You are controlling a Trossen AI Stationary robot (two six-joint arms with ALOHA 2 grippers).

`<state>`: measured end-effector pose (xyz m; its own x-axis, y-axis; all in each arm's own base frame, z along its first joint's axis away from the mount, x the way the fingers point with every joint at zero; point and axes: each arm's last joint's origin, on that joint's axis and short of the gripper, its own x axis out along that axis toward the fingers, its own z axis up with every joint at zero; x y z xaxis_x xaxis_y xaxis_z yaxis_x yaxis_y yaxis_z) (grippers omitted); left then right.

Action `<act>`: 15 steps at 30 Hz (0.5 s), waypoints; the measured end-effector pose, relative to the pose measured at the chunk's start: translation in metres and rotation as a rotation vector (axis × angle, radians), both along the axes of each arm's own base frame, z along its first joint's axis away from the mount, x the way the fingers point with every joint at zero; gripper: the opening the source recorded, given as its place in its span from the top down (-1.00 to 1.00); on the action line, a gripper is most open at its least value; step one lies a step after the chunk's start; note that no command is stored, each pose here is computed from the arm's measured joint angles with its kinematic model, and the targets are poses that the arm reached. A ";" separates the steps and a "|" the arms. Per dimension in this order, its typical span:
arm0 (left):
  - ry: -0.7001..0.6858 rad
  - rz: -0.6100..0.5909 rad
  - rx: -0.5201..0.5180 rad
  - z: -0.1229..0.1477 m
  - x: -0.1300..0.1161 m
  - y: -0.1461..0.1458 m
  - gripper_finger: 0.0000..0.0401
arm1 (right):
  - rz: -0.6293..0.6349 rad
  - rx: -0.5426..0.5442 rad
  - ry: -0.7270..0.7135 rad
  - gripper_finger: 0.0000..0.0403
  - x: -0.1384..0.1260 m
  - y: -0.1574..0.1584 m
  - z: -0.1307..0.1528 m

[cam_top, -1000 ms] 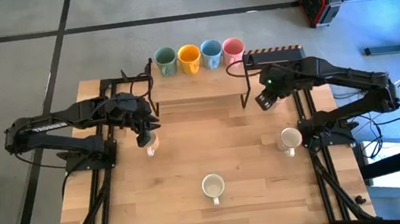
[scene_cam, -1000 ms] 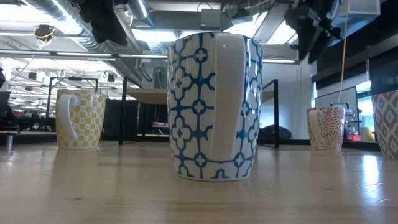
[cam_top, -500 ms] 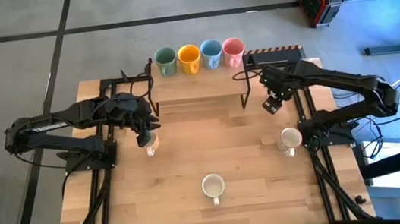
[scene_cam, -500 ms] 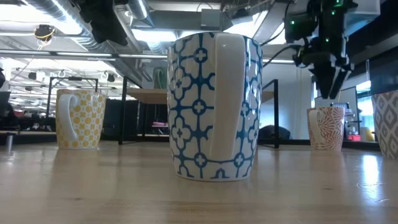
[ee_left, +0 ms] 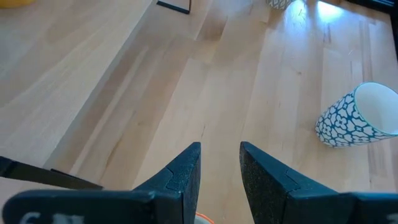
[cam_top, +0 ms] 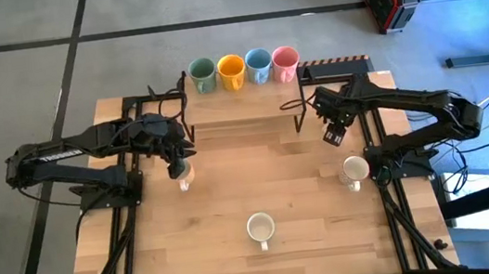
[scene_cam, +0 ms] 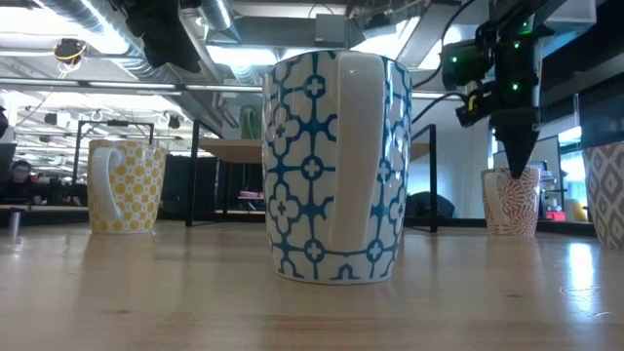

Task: Place coffee mugs
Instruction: Put the red patterned mug on the shelf

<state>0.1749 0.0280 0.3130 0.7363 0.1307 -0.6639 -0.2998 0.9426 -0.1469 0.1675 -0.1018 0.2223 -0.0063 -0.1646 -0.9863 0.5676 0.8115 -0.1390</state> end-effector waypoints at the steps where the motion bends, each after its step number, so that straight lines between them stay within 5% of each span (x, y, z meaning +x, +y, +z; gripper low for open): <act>1: 0.000 0.000 0.000 0.000 0.000 0.000 0.47 | 0.009 0.006 0.012 0.18 0.001 0.000 -0.003; 8: -0.002 0.012 -0.014 0.000 0.000 0.000 0.47 | 0.080 0.057 0.048 0.36 0.004 -0.001 -0.019; 15: -0.003 0.012 -0.014 0.000 0.000 0.000 0.47 | 0.128 0.064 0.039 0.83 0.005 -0.001 -0.019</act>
<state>0.1749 0.0280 0.3130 0.7364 0.1304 -0.6639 -0.3110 0.9367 -0.1610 0.1723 -0.1031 0.2029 -0.0276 -0.1035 -0.9942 0.4537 0.8850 -0.1048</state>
